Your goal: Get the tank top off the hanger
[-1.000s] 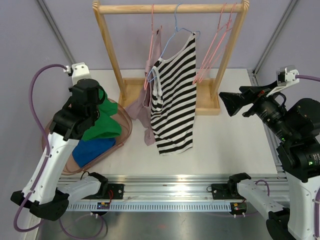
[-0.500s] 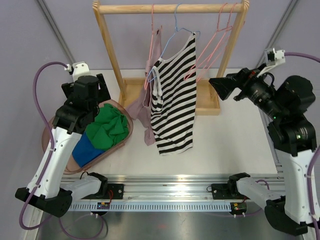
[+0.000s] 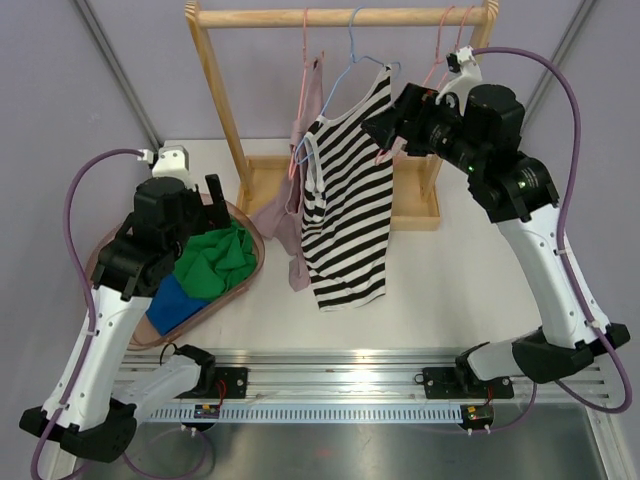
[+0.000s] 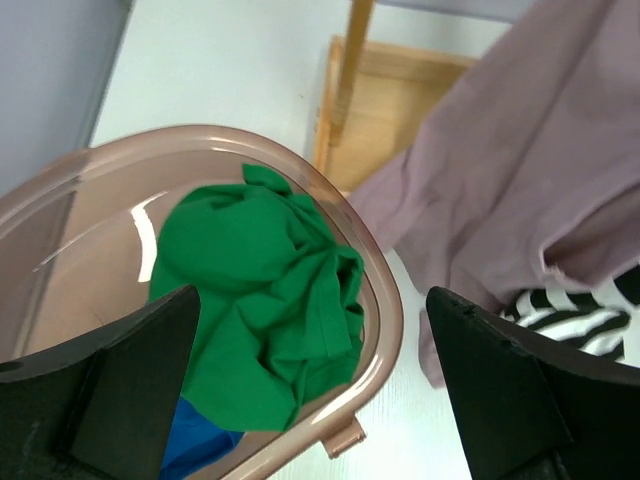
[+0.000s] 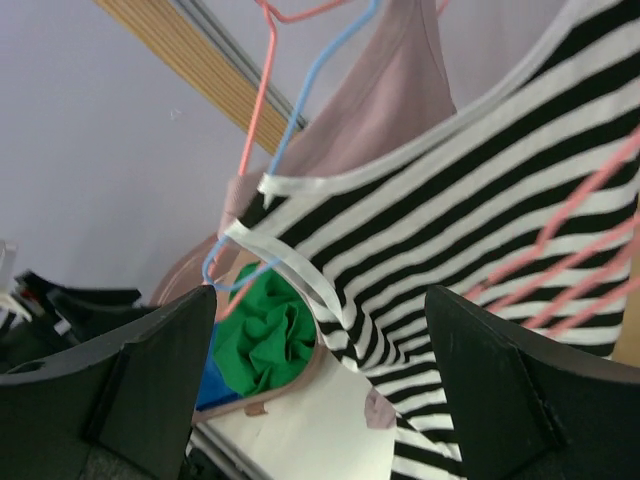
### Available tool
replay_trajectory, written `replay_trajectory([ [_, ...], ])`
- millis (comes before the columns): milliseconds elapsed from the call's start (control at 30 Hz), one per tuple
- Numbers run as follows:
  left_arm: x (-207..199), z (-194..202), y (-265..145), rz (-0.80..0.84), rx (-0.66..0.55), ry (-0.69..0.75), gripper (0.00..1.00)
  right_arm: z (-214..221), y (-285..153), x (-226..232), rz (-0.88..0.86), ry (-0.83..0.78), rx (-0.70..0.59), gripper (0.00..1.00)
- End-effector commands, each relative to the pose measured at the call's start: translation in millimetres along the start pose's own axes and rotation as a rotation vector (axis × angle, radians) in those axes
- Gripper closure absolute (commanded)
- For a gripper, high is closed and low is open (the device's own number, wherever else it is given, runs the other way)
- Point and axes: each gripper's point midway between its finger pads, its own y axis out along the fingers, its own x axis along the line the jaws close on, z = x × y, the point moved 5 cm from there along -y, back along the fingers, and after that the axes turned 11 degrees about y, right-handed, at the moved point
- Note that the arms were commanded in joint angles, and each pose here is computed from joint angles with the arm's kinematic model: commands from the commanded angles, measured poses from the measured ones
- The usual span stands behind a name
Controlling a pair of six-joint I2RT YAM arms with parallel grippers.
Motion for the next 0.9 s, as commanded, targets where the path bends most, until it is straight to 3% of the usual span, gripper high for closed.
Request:
replay_trajectory([
  [0,-14,4,-12,0.155,-0.045,0.025,0.01,-28,3,24,0.072,-0.055,-0.17,0.08],
  [200,-5,16,-26,0.156,-0.138,0.031,0.01,-32,55,22,0.148,-0.077,-0.218,0.11],
  [300,-4,21,-24,0.145,-0.148,0.037,0.01,-45,68,42,0.134,-0.104,-0.244,0.13],
  [367,-5,25,-20,0.151,-0.138,0.042,0.01,-29,94,38,0.173,-0.142,-0.195,0.13],
  [600,-9,29,-18,0.176,-0.129,0.05,0.01,-19,130,22,0.358,-0.274,-0.286,0.13],
  [800,-12,31,-18,0.194,-0.133,0.051,0.01,-19,131,6,0.461,-0.338,-0.3,0.36],
  [867,-13,32,-16,0.2,-0.127,0.053,0.01,-26,121,9,0.46,-0.346,-0.318,0.39],
])
